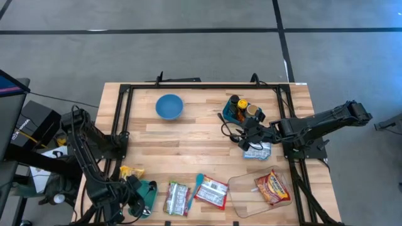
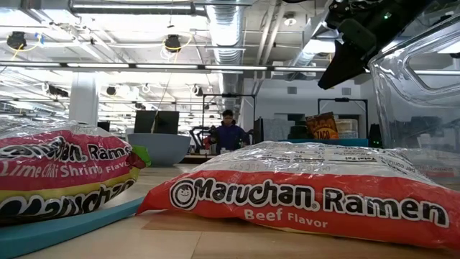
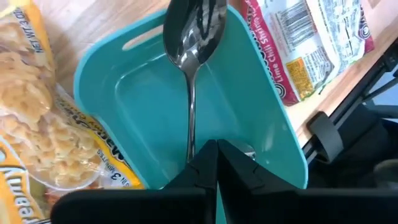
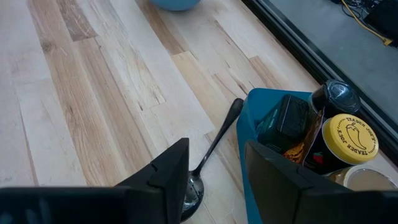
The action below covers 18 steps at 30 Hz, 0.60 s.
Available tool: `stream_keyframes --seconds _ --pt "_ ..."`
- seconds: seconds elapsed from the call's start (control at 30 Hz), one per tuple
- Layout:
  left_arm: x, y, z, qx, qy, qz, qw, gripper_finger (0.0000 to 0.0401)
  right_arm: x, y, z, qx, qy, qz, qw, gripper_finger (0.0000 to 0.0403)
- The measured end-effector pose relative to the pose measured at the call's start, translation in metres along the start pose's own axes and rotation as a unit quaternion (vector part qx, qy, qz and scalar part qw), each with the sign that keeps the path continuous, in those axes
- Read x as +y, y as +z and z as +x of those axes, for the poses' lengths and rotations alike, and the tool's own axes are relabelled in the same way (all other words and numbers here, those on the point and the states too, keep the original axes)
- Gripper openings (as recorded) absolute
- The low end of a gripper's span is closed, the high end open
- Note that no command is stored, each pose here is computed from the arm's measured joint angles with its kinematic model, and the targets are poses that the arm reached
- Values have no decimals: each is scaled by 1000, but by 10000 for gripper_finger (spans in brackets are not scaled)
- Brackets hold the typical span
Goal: Pick & Place Food Item
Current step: Put the silver spoon into the green bin
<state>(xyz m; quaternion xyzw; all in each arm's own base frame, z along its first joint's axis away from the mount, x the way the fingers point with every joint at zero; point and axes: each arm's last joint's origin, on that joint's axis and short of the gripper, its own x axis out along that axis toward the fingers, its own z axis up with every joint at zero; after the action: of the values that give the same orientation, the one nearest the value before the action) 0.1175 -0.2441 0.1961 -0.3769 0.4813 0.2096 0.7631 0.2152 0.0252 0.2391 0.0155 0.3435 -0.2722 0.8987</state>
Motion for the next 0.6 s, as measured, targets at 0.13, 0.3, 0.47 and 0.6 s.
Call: stream_keyframes --seconds 0.13,0.3,0.47,0.6 --pt "0 0 0 8 3 -2 1000 0 0 0 0 0 0 0 1000 150" --pt "3 4 -10 40 13 -32 999 0 0 0 0 -1 0 1 1000 150" --pt "8 13 -28 54 7 -62 997 0 0 0 0 -1 0 1 1000 150" --pt "14 19 -39 80 24 -87 993 0 0 0 0 -1 0 1 1000 150"
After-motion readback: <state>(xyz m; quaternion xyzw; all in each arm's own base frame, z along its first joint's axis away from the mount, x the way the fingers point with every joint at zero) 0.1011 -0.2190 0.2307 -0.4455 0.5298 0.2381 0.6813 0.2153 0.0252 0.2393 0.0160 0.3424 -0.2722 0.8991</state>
